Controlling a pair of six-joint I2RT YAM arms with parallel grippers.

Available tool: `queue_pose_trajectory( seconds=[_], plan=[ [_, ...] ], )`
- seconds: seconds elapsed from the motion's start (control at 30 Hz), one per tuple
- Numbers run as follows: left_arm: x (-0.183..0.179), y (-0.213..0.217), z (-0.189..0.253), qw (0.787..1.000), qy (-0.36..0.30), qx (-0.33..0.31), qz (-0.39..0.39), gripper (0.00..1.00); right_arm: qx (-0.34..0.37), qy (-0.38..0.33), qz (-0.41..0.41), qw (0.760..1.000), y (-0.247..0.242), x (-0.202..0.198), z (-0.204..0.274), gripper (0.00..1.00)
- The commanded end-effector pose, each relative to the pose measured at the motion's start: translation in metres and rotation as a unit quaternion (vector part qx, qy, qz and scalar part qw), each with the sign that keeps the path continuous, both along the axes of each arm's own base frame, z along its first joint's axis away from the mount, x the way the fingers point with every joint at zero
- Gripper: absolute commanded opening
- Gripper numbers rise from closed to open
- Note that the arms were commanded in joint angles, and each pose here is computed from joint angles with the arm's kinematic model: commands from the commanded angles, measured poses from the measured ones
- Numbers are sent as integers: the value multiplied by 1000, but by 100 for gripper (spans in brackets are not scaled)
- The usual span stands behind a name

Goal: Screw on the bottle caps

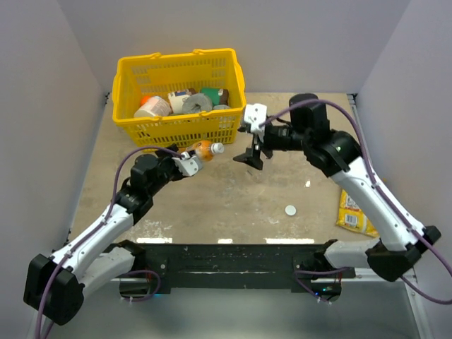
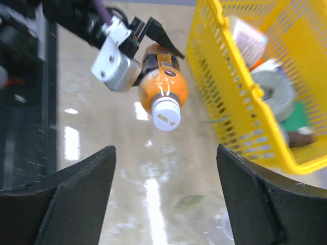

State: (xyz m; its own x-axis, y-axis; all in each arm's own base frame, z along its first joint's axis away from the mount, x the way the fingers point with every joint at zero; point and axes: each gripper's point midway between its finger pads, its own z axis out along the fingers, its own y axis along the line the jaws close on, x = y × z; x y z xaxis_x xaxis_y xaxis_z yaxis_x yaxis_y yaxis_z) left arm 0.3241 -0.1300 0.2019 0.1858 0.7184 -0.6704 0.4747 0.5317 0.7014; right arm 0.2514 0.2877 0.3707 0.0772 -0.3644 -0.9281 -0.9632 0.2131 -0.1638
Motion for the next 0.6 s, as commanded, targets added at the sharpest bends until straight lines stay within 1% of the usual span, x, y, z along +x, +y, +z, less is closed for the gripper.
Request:
queue_pose_trajectory(
  seconds=[0.0, 0.07, 0.1, 0.13, 0.23, 0.43, 0.53, 0.57],
  plan=[
    [-16, -37, 24, 993, 36, -66, -96, 0, -63, -229, -5, 971, -14, 18, 0, 79],
    [-23, -47, 28, 988, 50, -83, -122, 0, -62, -268, 9, 961, -10, 17, 4, 76],
    [-24, -50, 26, 986, 59, -84, -128, 0, -62, -276, 22, 959, -6, 12, 3, 76],
    [-28, -50, 22, 985, 73, -82, -132, 0, -66, -280, 30, 957, -3, 10, 1, 74],
    [-28, -51, 24, 985, 70, -76, -137, 0, -55, -284, 39, 956, 4, 7, 7, 71],
    [-27, -49, 26, 986, 64, -69, -136, 0, -52, -288, 76, 953, 16, -7, 5, 69],
    [-25, -49, 24, 987, 67, -67, -133, 0, -63, -300, 106, 946, 21, -18, 2, 67],
    [-26, -49, 24, 987, 66, -68, -133, 0, -69, -312, 117, 940, 23, -19, 4, 67]
  ],
)
